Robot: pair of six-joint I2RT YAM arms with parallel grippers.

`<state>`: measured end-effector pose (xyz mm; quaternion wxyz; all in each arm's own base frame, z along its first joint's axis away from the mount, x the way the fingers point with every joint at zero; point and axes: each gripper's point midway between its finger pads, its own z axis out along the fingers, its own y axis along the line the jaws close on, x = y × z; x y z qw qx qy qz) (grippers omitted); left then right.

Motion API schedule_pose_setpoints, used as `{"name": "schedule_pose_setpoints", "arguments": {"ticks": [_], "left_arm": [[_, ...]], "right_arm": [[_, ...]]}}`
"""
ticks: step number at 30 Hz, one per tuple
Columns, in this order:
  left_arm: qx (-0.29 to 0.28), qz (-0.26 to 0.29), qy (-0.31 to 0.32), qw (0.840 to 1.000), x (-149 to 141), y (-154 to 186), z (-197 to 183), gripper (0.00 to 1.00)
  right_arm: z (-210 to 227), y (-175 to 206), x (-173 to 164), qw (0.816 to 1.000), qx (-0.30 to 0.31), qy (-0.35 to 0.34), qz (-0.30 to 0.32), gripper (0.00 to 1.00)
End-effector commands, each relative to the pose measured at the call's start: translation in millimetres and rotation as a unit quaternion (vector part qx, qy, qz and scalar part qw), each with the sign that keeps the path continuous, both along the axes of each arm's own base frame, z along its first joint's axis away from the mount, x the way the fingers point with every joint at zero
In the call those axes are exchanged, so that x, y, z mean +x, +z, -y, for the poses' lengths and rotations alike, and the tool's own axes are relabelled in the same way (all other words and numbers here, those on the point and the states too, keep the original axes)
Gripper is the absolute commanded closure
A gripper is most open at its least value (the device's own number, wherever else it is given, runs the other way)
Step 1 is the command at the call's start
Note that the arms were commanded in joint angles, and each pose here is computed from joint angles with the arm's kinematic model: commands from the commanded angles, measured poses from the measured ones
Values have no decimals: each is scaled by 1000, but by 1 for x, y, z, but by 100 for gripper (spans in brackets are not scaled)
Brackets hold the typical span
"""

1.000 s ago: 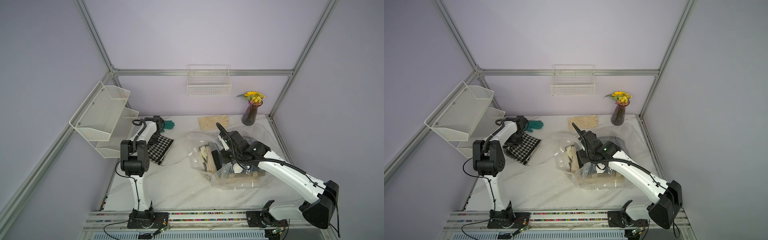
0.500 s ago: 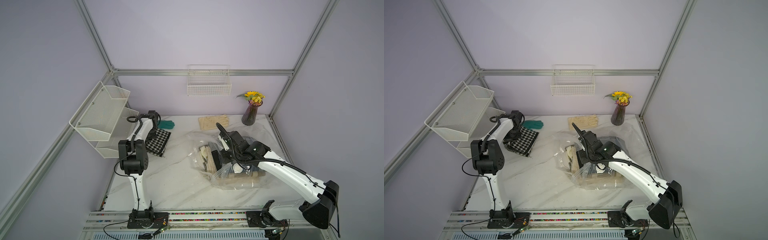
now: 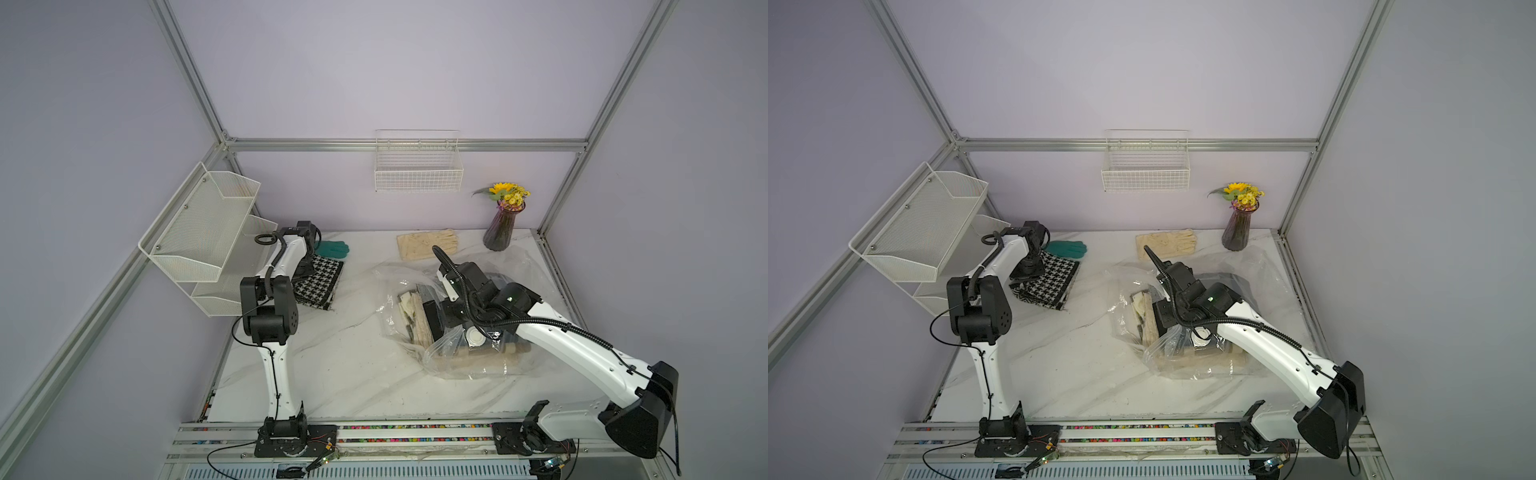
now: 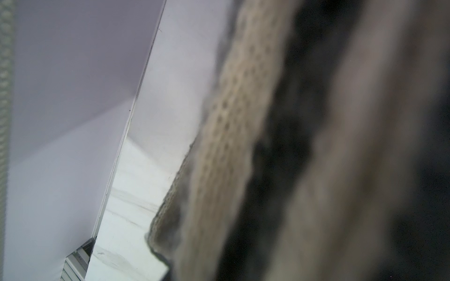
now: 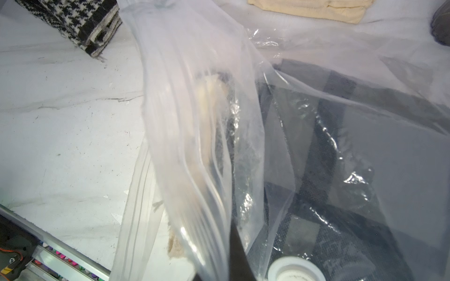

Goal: Take the scarf out of the vacuum bag
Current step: Place the scarf at the center of the board.

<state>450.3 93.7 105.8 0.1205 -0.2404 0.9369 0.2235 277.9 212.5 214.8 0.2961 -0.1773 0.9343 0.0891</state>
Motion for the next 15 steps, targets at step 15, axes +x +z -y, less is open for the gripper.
{"name": "schedule_pose_setpoints", "arguments": {"ticks": [15], "left_arm": [[13, 57, 7, 998, 6, 34, -7, 0]], "right_arm": [[6, 1, -1, 1000, -8, 1, 6, 94]]}}
